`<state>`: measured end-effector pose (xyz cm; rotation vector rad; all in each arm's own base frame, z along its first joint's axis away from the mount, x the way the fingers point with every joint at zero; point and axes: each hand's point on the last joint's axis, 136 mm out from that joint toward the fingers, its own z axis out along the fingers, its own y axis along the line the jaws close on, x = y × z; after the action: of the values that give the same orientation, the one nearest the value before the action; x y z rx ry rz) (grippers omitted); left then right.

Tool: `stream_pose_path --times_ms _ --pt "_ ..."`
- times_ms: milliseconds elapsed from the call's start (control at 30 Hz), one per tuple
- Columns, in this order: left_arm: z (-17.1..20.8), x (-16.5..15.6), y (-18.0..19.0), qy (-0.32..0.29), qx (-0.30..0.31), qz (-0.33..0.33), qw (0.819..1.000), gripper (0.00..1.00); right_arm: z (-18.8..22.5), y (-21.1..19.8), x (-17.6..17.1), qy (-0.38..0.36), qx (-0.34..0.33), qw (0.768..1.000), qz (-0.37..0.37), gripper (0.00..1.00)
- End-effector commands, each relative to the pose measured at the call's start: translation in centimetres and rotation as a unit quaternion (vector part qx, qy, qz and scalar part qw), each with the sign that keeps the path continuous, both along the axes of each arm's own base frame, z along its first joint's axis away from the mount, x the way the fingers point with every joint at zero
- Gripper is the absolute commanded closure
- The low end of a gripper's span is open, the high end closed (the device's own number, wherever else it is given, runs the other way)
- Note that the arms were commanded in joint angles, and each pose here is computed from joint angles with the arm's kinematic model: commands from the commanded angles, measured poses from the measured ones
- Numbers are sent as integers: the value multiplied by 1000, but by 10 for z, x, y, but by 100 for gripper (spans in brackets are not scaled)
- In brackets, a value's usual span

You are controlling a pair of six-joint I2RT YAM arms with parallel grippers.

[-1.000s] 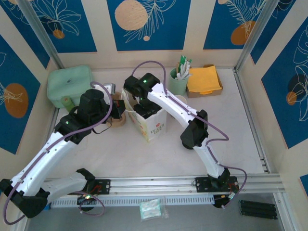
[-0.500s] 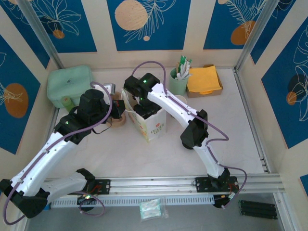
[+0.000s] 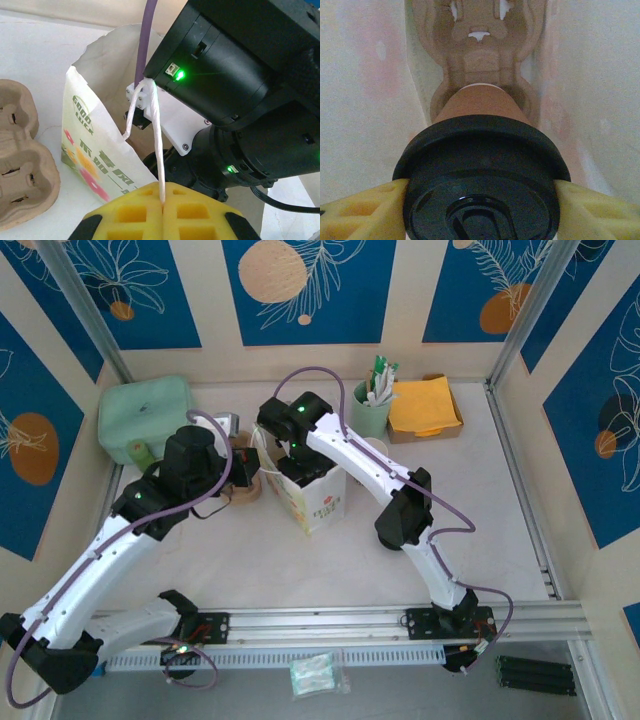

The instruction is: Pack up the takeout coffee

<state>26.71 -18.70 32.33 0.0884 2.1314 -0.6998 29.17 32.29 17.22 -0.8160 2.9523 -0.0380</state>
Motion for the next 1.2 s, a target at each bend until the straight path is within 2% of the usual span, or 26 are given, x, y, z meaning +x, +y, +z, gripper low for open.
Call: stream_pose_path --times_ms 0,1167 --pt "3 -1 5 -4 -6 8 1000 100 4 -14 -15 32 -18 999 3 36" --pt "1 -2 7 -3 -3 11 1000 100 12 -20 -22 36 -23 999 8 36"
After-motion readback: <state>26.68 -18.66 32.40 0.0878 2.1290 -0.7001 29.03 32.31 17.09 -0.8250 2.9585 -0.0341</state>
